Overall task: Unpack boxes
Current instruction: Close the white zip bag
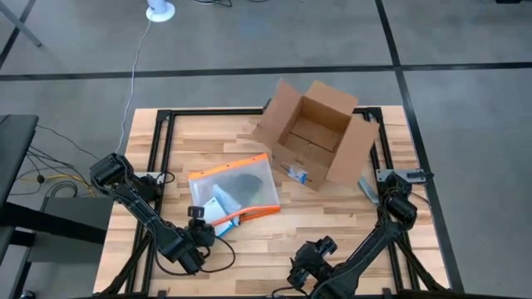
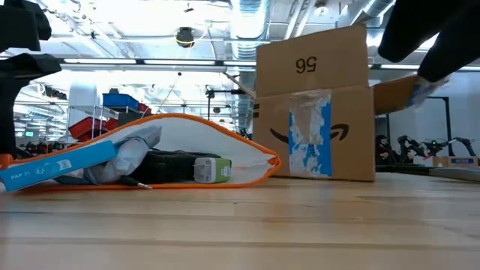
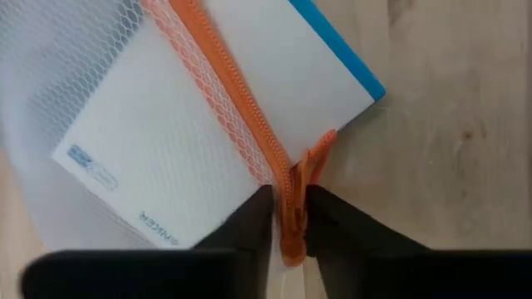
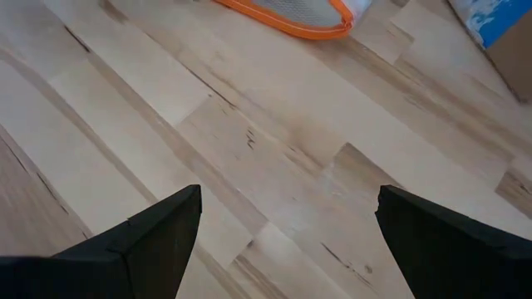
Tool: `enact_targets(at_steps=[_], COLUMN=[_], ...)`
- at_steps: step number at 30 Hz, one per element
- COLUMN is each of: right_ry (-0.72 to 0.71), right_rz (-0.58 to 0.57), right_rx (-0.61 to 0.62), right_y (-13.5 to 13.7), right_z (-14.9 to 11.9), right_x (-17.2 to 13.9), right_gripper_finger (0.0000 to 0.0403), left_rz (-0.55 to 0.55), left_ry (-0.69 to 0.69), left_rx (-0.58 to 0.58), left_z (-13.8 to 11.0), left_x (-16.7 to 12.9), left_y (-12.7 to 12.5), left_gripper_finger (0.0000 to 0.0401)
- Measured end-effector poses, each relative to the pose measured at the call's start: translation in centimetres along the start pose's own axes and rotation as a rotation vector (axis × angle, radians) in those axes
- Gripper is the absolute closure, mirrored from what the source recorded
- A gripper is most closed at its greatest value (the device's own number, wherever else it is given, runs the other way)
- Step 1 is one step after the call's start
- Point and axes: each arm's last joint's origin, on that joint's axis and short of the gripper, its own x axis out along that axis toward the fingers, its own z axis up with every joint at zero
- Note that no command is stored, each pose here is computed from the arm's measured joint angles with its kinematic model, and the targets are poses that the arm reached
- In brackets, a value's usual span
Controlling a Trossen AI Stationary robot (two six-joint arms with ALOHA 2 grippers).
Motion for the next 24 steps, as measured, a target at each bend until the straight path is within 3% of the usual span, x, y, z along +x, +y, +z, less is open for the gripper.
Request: enact_targets(at_steps=[4, 9, 16, 24], right_ry=[0.000, -0.001, -0.002, -0.004], right_rz=[0.001, 0.000, -0.011, -0.014], right_rx=[0.003, 0.003, -0.011, -0.023], right_y=[0.0, 0.0, -0.1, -0.2], right_z=[0.0, -0.1, -0.1, -0.3], right_x=[0.0, -0.1, -0.1, -0.2], right_gripper_finger=[0.0062, 0.0062, 0.0062, 0.0062], left_rz=[-0.017, -0.021, 0.051, 0.002], left_ry=[0.019, 0.140, 0.110, 0.041], left_rx=[-0.023, 0.020, 0.051, 0.018], left_z=[-0.1, -0.5, -0.9, -1.0], left_x=[-0.1, -0.6, -0.1, 1.1], left_y=[0.0, 0.5, 0.8, 0.3], left_gripper_finger=[0.0281, 0.0245, 0.0239, 0.0239])
